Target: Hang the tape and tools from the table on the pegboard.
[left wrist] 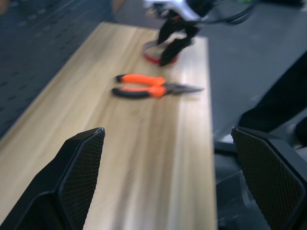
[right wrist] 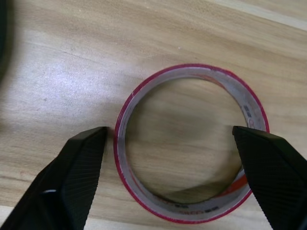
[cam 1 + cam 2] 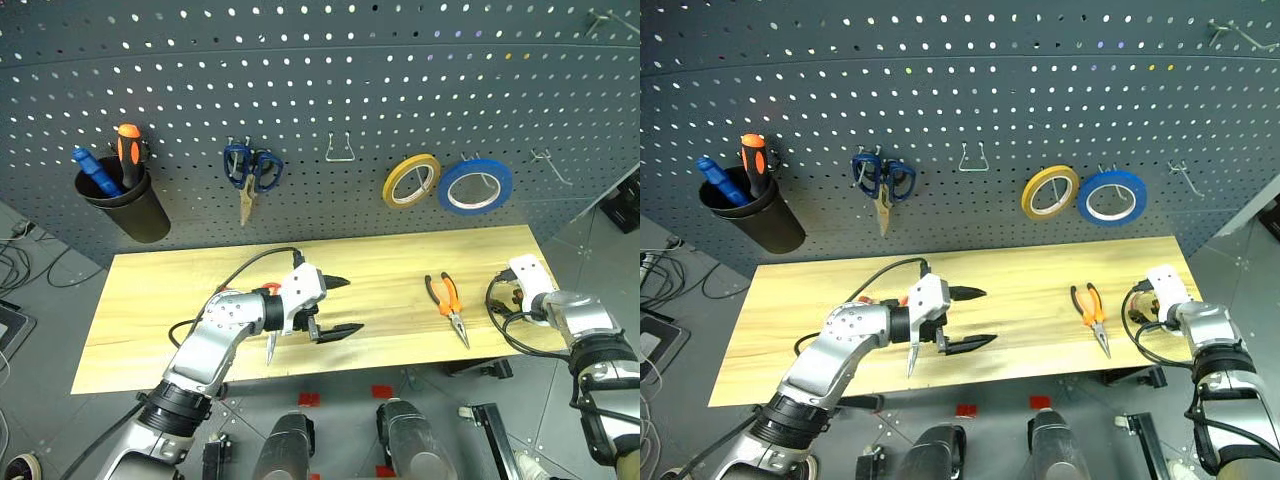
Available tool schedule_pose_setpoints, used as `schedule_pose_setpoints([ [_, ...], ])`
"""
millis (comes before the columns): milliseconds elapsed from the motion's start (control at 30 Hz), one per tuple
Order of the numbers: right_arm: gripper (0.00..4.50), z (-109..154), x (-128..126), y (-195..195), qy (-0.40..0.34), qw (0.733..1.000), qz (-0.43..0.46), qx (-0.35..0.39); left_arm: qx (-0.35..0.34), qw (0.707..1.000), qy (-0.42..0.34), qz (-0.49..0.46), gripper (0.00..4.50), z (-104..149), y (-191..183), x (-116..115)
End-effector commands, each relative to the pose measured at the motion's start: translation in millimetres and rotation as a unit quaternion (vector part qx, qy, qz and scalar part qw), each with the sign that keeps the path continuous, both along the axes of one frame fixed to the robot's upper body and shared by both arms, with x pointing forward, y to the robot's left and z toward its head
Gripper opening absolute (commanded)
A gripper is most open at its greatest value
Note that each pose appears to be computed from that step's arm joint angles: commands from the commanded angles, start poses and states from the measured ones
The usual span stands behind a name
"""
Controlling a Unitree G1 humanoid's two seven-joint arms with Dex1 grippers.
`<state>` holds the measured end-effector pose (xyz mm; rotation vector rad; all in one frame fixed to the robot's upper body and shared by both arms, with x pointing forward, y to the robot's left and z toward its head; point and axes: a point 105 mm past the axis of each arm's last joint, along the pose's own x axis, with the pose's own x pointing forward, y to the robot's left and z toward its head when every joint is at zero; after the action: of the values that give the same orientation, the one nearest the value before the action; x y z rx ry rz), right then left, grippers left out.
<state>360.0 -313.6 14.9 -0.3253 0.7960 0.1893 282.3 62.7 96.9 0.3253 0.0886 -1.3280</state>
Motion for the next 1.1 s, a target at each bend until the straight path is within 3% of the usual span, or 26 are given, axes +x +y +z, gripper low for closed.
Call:
schedule_pose_setpoints([
  [33,3.31,-15,-14,-7,0.057,0.998,0.013,-0.014,-0.005,0.999,-0.023,-0.032,4.50,12,-10,-7],
  [367,0.02,-32,-20,4,0.098,0.995,0.026,-0.011,-0.018,0.999,-0.025,-0.015,4.50,14,-12,-11],
  [500,0.02,-16,-10,0,0.041,0.998,0.033,-0.028,-0.022,0.999,-0.027,-0.005,4.50,16,-10,-13],
  [733,0.02,55,-16,9,-0.127,0.987,0.075,-0.062,-0.052,0.997,-0.047,0.044,4.50,30,-3,-3],
  [967,0.02,86,-57,94,-0.287,0.956,0.049,-0.031,-0.098,0.993,-0.054,0.048,4.50,42,-20,0],
  [1100,0.02,121,-73,126,-0.380,0.923,0.051,-0.033,-0.122,0.989,-0.082,0.028,4.50,57,-26,-1],
])
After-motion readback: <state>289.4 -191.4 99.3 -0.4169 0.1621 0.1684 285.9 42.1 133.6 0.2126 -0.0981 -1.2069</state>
